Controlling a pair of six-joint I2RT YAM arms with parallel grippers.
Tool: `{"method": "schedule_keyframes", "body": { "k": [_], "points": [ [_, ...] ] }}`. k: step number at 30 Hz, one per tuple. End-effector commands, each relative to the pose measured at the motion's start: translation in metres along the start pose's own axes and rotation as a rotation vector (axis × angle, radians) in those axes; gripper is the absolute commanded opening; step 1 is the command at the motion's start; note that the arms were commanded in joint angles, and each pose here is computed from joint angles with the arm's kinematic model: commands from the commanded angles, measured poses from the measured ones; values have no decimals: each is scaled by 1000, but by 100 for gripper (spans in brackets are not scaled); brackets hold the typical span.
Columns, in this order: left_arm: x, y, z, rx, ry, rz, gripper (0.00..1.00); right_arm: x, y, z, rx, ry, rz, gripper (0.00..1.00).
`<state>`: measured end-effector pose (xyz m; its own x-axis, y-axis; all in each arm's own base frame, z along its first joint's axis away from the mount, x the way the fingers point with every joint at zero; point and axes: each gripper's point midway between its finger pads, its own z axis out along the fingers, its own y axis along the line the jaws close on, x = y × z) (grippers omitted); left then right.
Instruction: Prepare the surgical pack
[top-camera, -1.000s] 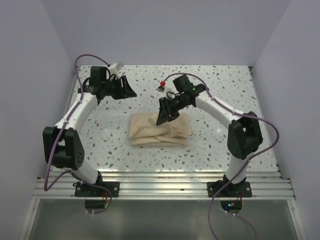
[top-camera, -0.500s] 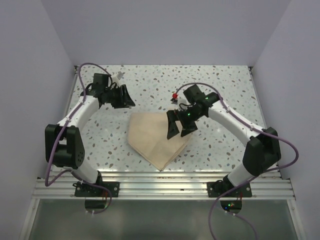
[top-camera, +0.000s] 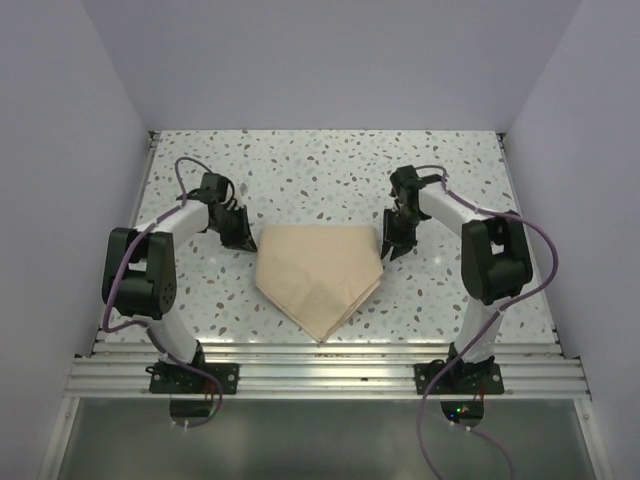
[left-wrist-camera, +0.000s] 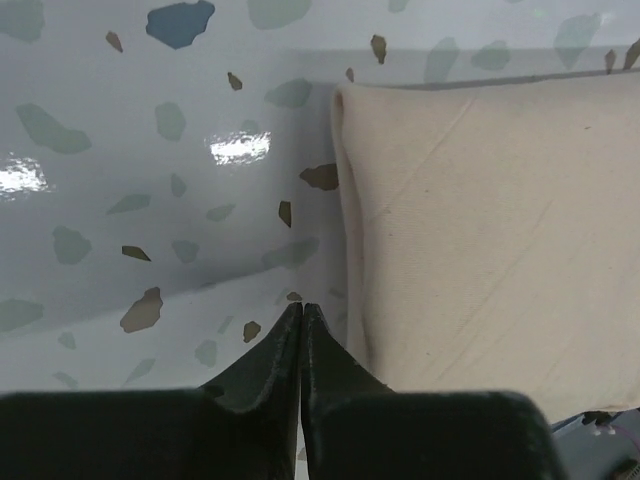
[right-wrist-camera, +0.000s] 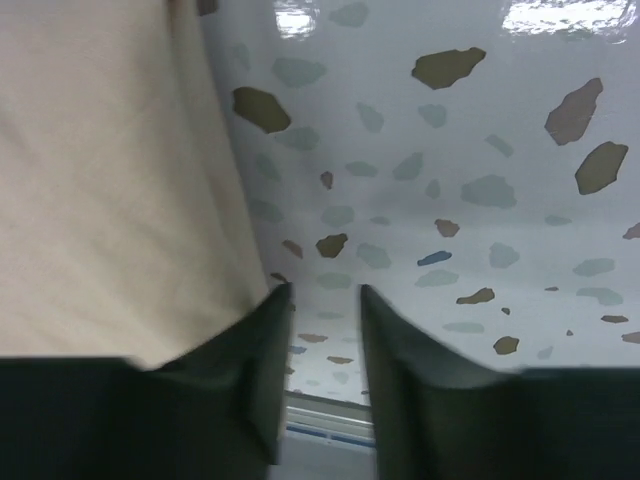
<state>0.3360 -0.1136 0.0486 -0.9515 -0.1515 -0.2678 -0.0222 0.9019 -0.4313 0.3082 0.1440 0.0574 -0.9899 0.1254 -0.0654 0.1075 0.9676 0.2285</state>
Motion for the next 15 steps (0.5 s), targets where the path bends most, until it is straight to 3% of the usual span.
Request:
{"method": "schedule_keyframes", "body": {
  "k": [1,4,9,15],
  "points": [
    [12,4,8,-21,24,2,4,-4,-6,14,37,15,-8,28],
    [31,-3,15,12,66,2,3,-5,-4,27,29,36,-13,18],
    [49,-12,20,65,97,-10,1,-9,9,39,-26,63,-32,18],
    [73,-33,19,161,133,-46,0,-24,62,44,-199,110,-74,20]
  ]
}}
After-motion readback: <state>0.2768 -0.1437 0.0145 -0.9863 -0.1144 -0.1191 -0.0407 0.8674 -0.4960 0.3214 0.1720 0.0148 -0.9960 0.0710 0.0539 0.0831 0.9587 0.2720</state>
